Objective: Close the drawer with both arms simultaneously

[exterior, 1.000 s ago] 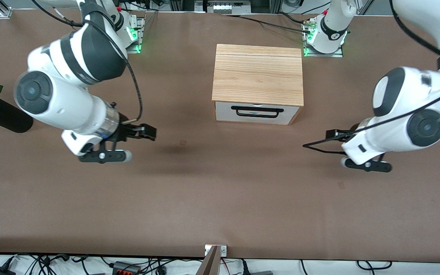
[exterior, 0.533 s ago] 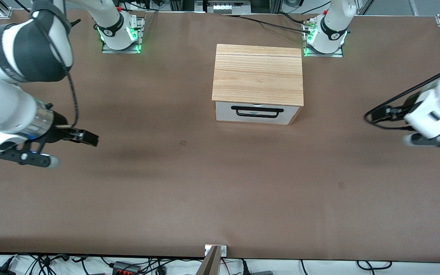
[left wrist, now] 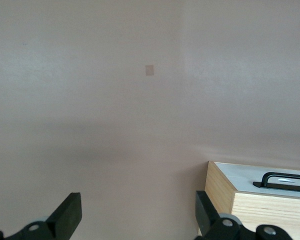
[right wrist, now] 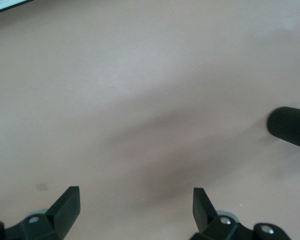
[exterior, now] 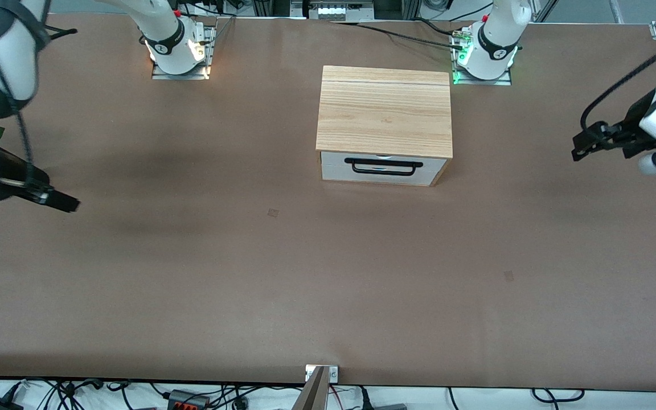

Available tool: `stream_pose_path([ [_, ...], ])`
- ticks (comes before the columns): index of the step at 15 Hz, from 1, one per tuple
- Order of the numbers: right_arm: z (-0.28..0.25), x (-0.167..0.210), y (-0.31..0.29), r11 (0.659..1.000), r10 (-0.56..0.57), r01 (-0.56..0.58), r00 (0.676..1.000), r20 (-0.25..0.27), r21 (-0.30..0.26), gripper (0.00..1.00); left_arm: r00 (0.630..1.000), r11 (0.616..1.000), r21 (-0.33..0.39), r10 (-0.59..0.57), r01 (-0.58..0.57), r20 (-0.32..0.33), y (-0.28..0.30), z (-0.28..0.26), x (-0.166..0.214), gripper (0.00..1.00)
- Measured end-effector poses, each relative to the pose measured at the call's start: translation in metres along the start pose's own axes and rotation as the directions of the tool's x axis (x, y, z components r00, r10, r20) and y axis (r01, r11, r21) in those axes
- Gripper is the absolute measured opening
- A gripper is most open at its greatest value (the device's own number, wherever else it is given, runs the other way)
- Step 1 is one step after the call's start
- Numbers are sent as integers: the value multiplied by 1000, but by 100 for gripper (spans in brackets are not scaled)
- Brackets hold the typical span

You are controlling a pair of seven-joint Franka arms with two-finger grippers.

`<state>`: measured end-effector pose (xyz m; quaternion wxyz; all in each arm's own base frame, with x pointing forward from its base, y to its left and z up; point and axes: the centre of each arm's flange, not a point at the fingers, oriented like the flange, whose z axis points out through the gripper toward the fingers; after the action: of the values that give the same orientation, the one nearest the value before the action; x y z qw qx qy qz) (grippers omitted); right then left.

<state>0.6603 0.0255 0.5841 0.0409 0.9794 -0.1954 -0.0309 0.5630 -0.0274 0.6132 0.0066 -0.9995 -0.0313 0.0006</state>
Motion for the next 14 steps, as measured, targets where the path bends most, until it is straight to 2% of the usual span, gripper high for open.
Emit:
stream_pose_path([
  [4,-20,-4,30,999,47,-47,999,-7,5,100,999,999,4,32,-32,-14,21,-1,-13,100],
  [7,-28,0,59,994,85,-85,996,7,66,100,1000,1000,5,17,-17,1,12,6,-11,100],
  [9,-25,-2,74,991,75,-76,997,16,110,100,1000,1000,5,8,-8,11,7,11,-8,100],
  [10,-21,-7,78,992,53,-54,999,7,113,100,1000,1000,5,10,-10,16,6,13,-8,100],
  [13,-3,-52,44,994,-105,107,993,-48,33,100,999,999,5,39,-39,18,8,14,-7,100],
  [14,0,-71,29,988,-154,155,987,-46,22,100,999,999,5,45,-45,18,9,14,-8,100],
])
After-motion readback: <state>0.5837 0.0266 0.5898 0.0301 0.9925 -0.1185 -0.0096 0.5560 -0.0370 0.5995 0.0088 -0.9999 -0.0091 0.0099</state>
